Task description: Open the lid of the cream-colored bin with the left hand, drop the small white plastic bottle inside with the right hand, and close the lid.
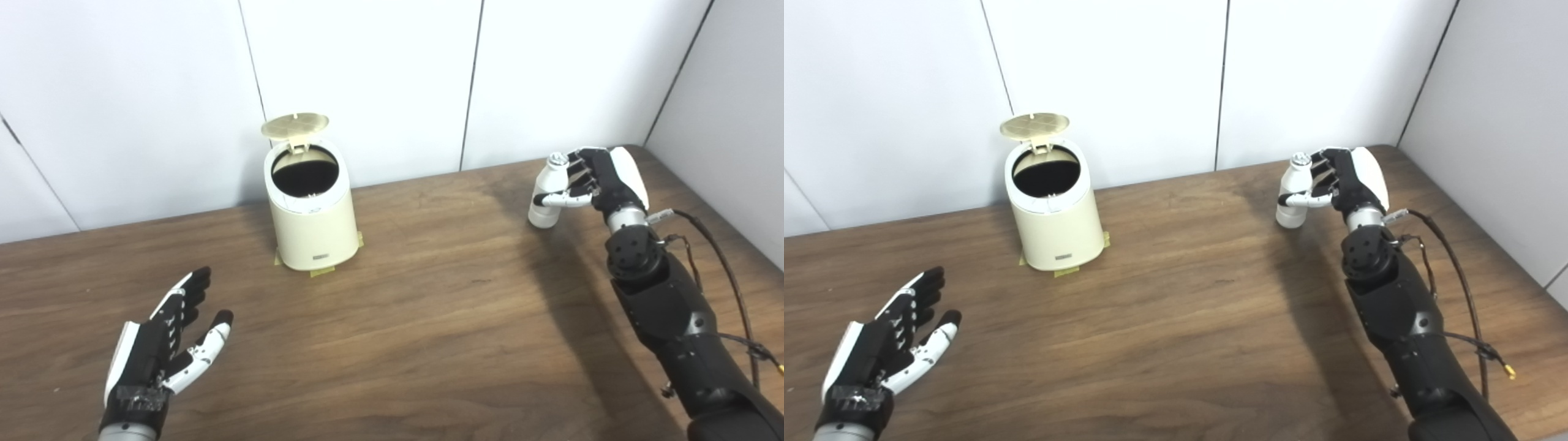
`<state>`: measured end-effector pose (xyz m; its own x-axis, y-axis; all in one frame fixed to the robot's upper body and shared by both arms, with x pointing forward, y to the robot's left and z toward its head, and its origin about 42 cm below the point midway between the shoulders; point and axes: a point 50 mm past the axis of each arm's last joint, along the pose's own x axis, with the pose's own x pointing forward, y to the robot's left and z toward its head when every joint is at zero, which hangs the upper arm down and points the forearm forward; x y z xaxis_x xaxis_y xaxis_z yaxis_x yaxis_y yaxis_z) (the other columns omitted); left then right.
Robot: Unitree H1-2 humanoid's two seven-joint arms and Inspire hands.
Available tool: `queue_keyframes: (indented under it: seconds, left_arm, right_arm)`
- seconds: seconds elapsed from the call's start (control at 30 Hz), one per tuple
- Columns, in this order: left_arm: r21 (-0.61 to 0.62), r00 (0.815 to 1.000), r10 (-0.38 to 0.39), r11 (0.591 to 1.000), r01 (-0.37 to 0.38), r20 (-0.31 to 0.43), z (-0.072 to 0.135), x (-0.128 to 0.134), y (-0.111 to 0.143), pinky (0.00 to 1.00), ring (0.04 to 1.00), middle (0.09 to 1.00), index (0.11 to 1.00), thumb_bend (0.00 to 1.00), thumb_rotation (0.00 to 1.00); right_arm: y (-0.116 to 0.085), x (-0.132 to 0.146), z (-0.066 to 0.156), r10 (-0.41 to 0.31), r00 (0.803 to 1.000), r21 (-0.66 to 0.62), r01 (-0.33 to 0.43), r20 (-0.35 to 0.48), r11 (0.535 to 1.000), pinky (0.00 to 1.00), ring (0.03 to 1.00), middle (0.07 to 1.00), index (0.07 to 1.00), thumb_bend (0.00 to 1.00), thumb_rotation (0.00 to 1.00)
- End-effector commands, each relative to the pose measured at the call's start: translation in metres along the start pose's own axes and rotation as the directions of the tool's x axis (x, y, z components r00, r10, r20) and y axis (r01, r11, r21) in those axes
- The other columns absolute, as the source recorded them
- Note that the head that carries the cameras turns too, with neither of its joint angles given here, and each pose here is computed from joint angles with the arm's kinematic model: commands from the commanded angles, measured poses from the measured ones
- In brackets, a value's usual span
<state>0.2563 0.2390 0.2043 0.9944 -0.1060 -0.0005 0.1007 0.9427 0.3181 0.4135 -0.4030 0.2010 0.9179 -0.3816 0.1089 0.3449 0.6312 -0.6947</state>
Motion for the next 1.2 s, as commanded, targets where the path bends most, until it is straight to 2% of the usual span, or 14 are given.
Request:
queue_keyframes:
  seconds: [0.0,0.17,0.23,0.4,0.5,0.67,0.8,1.0,1.07,1.13,1.17]
  left_arm:
    - [0.005,0.998,0.01,1.0,-0.011,0.057,0.014,0.001,0.004,0.93,0.925,0.913,0.928,0.35,0.24]
    - [0.004,0.998,0.013,1.0,-0.013,0.067,0.017,0.001,0.005,0.93,0.925,0.911,0.928,0.35,0.23]
    - [0.008,0.998,0.011,1.0,-0.012,0.068,0.017,0.001,0.004,0.93,0.924,0.91,0.927,0.36,0.23]
    - [0.003,0.998,0.003,1.0,-0.003,0.058,0.016,0.0,-0.002,0.93,0.924,0.916,0.935,0.35,0.22]
    - [-0.007,0.999,-0.004,1.0,0.005,0.052,0.014,0.0,-0.003,0.94,0.931,0.922,0.939,0.35,0.22]
    - [-0.004,0.998,0.004,1.0,-0.004,0.055,0.014,0.001,0.001,0.92,0.919,0.916,0.927,0.37,0.27]
    - [-0.032,0.998,0.014,0.999,-0.012,0.058,0.013,0.0,0.004,0.91,0.913,0.913,0.927,0.36,0.28]
    - [-0.069,0.998,0.022,0.997,-0.019,0.053,0.01,-0.004,0.004,0.89,0.91,0.919,0.94,0.34,0.27]
    - [-0.07,0.999,0.032,0.997,-0.029,0.041,0.007,-0.005,0.003,0.87,0.901,0.91,0.936,0.35,0.3]
    - [-0.078,0.999,0.034,0.996,-0.031,0.034,0.004,-0.003,0.004,0.86,0.894,0.907,0.934,0.35,0.32]
    - [-0.096,0.999,0.03,0.995,-0.027,0.028,0.002,-0.001,0.004,0.87,0.902,0.915,0.941,0.34,0.37]
  right_arm:
    - [-0.014,0.011,0.029,-0.047,0.996,0.011,0.047,0.074,0.999,0.34,0.373,0.482,0.519,0.52,0.0]
    - [-0.015,0.011,0.032,-0.051,0.996,0.009,0.051,0.069,0.999,0.36,0.38,0.483,0.515,0.52,0.0]
    - [-0.018,0.009,0.033,-0.06,0.994,0.004,0.06,0.092,0.998,0.36,0.379,0.48,0.516,0.52,0.0]
    - [-0.027,-0.015,0.053,-0.091,0.968,0.033,0.086,0.235,0.996,0.36,0.382,0.487,0.518,0.52,0.0]
    - [-0.032,-0.029,0.068,-0.102,0.945,0.052,0.091,0.31,0.995,0.36,0.38,0.489,0.517,0.52,0.0]
    - [-0.031,-0.046,0.098,-0.139,0.922,0.141,0.094,0.361,0.986,0.33,0.38,0.505,0.512,0.52,0.0]
    - [-0.029,-0.062,0.125,-0.138,0.882,0.184,0.06,0.45,0.981,0.33,0.38,0.5,0.52,0.52,0.0]
    - [-0.021,-0.085,0.169,-0.095,0.86,0.248,-0.037,0.501,0.968,0.29,0.369,0.497,0.534,0.51,0.0]
    - [-0.017,-0.093,0.187,-0.08,0.836,0.244,-0.065,0.543,0.968,0.3,0.365,0.491,0.54,0.51,0.0]
    - [-0.013,-0.097,0.202,-0.068,0.81,0.214,-0.073,0.583,0.974,0.35,0.374,0.482,0.54,0.51,0.0]
    - [-0.01,-0.098,0.209,-0.061,0.796,0.201,-0.077,0.603,0.977,0.34,0.364,0.478,0.545,0.51,0.0]
